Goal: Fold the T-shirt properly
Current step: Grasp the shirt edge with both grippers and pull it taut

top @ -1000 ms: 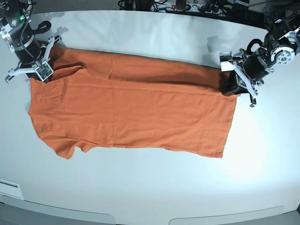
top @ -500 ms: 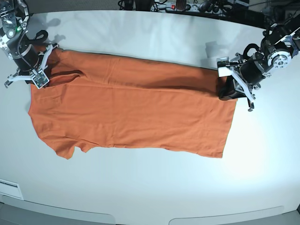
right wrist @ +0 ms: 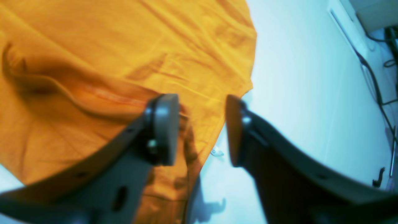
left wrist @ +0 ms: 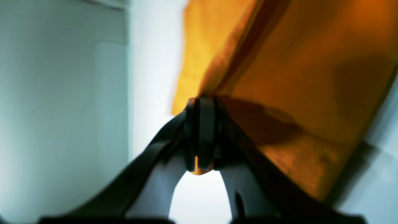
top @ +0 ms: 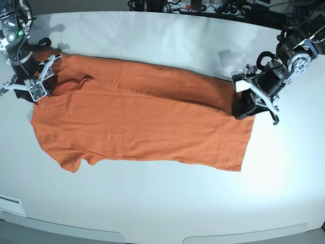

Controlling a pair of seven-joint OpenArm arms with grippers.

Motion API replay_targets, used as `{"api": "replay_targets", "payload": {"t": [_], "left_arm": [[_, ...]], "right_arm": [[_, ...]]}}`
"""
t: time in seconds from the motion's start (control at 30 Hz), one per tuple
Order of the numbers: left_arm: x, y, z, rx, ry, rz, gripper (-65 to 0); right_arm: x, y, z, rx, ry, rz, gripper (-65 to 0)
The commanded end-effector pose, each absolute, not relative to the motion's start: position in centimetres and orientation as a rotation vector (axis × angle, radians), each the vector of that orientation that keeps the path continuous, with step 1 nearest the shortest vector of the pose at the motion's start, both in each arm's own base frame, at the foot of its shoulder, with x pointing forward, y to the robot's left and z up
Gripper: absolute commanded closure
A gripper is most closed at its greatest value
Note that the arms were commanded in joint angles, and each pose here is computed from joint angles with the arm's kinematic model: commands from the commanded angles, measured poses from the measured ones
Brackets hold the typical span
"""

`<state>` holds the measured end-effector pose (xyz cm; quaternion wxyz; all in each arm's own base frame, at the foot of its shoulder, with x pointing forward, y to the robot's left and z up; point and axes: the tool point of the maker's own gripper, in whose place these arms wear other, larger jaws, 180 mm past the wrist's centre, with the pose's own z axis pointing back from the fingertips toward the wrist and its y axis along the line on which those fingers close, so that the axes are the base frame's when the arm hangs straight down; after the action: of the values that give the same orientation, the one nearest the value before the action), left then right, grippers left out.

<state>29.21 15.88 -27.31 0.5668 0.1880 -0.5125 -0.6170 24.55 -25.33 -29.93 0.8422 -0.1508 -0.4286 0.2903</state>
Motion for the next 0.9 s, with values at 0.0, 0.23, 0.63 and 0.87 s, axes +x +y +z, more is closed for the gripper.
{"api": "replay_targets", "payload": {"t": [0.0, 0.23, 0.63, 0.87], "left_arm": [[30.1, 16.2, -25.3, 0.497, -1.274, -1.422, 0.0], [31.9, 19.3, -23.4, 0.667, -1.29, -1.217, 0.0], [29.0, 18.0, -28.9, 0.404, -1.029, -1.372, 0.0], [27.5, 16.6, -30.1, 0.325, -0.985, -1.529, -7.2]], "right_arm": [[25.1, -25.6, -28.8, -0.341, -0.939, 0.621, -30.2], [24.7, -26.1, -29.3, -0.354, -0.896, 0.61, -30.0], [24.6, -26.3, -29.5, -0.36, -0.879, 0.606, -30.0], [24.6, -26.3, -29.5, -0.36, -0.879, 0.606, -30.0]]}}
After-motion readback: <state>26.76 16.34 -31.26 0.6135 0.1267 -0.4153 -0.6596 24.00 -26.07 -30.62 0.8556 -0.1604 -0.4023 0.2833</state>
